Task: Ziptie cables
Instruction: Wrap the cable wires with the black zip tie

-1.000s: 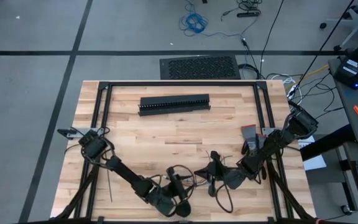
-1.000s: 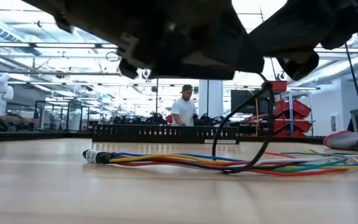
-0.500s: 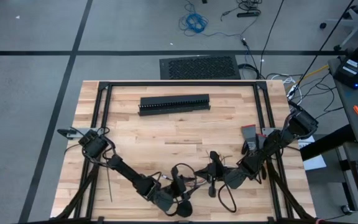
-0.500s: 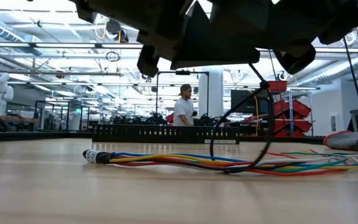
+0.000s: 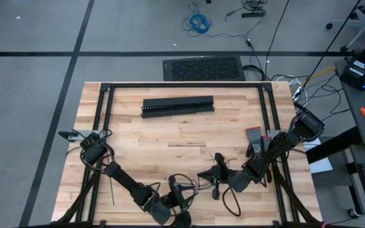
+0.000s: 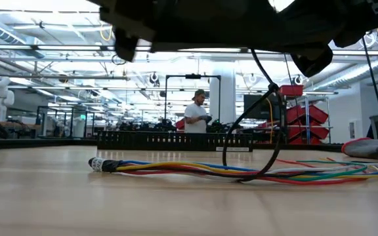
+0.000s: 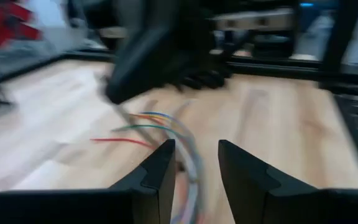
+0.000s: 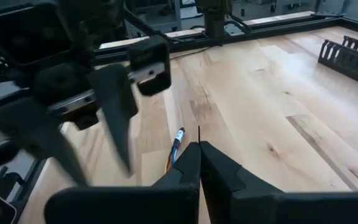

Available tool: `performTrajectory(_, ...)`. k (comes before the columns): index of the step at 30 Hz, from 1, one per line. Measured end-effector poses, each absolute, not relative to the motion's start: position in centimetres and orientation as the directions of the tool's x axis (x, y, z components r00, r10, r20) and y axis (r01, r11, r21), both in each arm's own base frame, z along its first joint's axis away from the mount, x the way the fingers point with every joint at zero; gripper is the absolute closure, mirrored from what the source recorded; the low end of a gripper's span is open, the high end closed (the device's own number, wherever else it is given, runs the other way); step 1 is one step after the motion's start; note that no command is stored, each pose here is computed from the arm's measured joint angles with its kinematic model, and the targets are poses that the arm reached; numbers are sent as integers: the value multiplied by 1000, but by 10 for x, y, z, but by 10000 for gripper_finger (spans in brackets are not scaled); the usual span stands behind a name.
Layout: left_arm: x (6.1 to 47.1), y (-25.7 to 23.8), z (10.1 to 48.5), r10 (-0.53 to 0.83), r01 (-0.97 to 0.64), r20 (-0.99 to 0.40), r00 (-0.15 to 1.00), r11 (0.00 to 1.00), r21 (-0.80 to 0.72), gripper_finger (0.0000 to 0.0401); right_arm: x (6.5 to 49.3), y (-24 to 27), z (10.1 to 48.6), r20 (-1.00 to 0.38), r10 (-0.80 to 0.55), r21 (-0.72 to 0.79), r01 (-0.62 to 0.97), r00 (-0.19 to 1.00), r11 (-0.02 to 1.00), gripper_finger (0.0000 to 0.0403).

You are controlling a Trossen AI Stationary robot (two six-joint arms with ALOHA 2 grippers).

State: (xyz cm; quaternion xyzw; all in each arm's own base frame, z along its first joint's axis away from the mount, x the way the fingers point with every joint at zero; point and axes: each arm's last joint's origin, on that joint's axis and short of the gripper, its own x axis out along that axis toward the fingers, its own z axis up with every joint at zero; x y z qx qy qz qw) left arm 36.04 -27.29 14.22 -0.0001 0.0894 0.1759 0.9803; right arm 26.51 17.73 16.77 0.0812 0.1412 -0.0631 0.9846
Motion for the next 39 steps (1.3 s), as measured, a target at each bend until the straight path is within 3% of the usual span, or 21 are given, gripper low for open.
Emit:
performTrajectory(10, 367, -254, 136, 426, -428, -174, 888, 903, 26, 280, 264, 183, 173, -248, -64, 148, 103, 967, 984, 403)
performTrajectory(20, 366, -239, 124, 356, -372, -174, 918, 925, -73, 280, 263, 184, 172, -259, -36, 149, 77, 965, 986, 403)
performTrajectory(30, 370, -238, 128, 254, -266, -153, 955, 962, -67, 280, 267, 178, 171, -265, -58, 173, 106, 962, 979, 403)
performTrajectory(39, 368, -235, 118, 281, -293, -220, 934, 956, -20, 280, 271, 168, 168, -291, -125, 142, 172, 949, 975, 403)
